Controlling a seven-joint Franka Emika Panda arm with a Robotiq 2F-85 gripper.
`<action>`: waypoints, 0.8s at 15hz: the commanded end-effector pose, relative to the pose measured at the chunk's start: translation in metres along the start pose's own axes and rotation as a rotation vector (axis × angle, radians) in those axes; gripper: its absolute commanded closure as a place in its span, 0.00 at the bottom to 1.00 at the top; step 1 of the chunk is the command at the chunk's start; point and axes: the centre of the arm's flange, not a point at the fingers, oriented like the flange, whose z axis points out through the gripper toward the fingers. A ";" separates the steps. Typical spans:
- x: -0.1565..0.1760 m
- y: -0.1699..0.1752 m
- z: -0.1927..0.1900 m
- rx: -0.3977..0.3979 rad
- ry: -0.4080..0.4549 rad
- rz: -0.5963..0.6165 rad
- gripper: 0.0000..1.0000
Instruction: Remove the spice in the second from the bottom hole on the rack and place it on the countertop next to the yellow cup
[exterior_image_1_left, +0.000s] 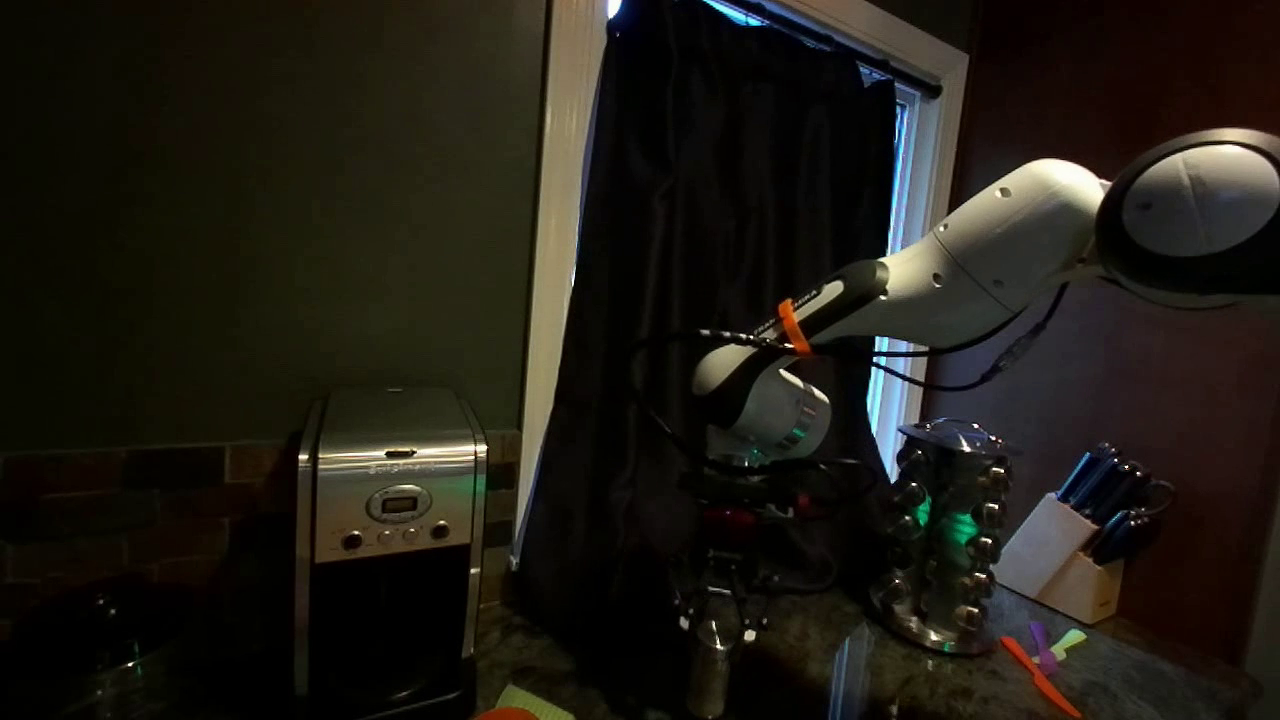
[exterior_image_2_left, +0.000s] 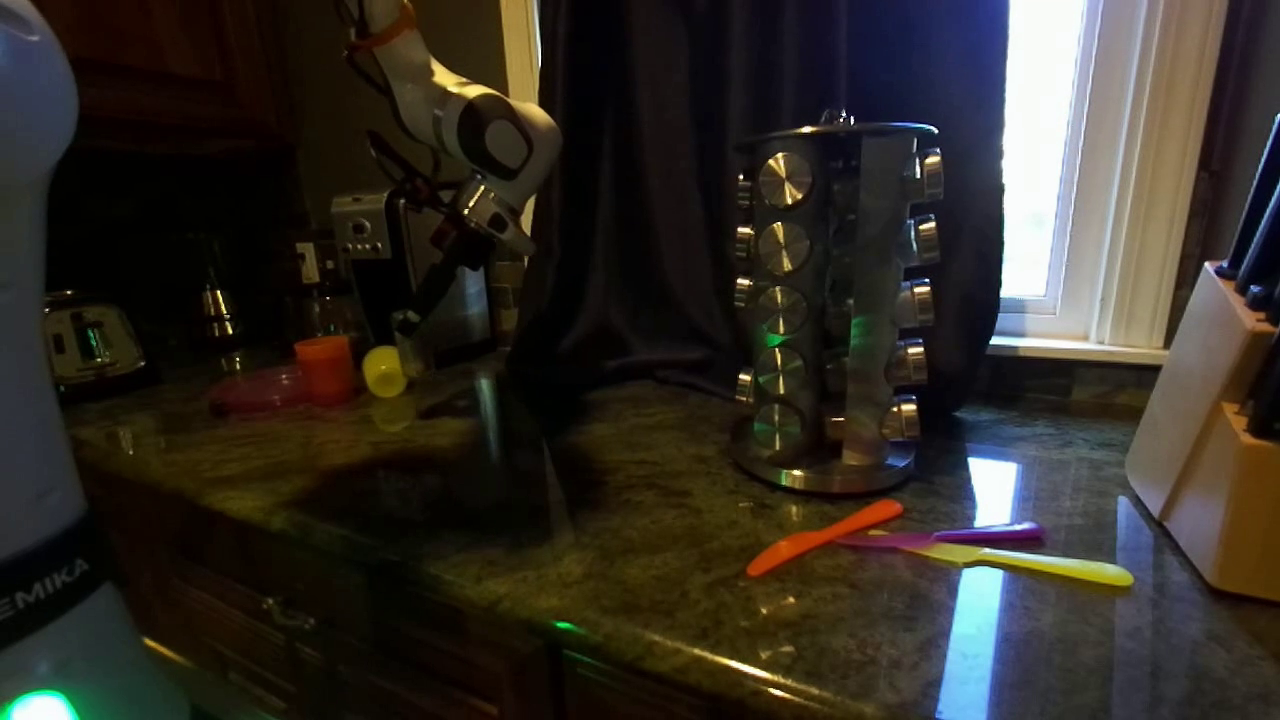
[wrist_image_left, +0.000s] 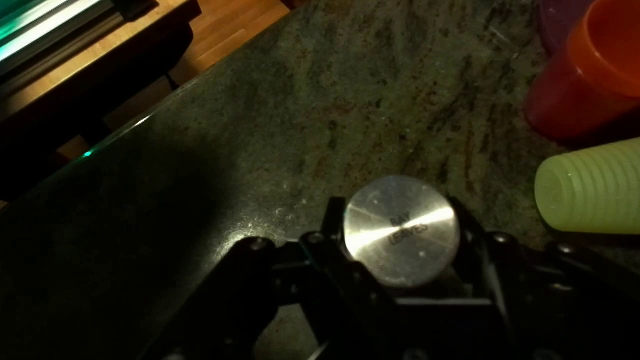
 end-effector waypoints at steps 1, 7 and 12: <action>0.018 -0.018 0.009 -0.029 -0.038 -0.020 0.75; 0.038 -0.032 0.028 -0.052 -0.039 -0.037 0.75; 0.049 -0.037 0.039 -0.064 -0.046 -0.042 0.75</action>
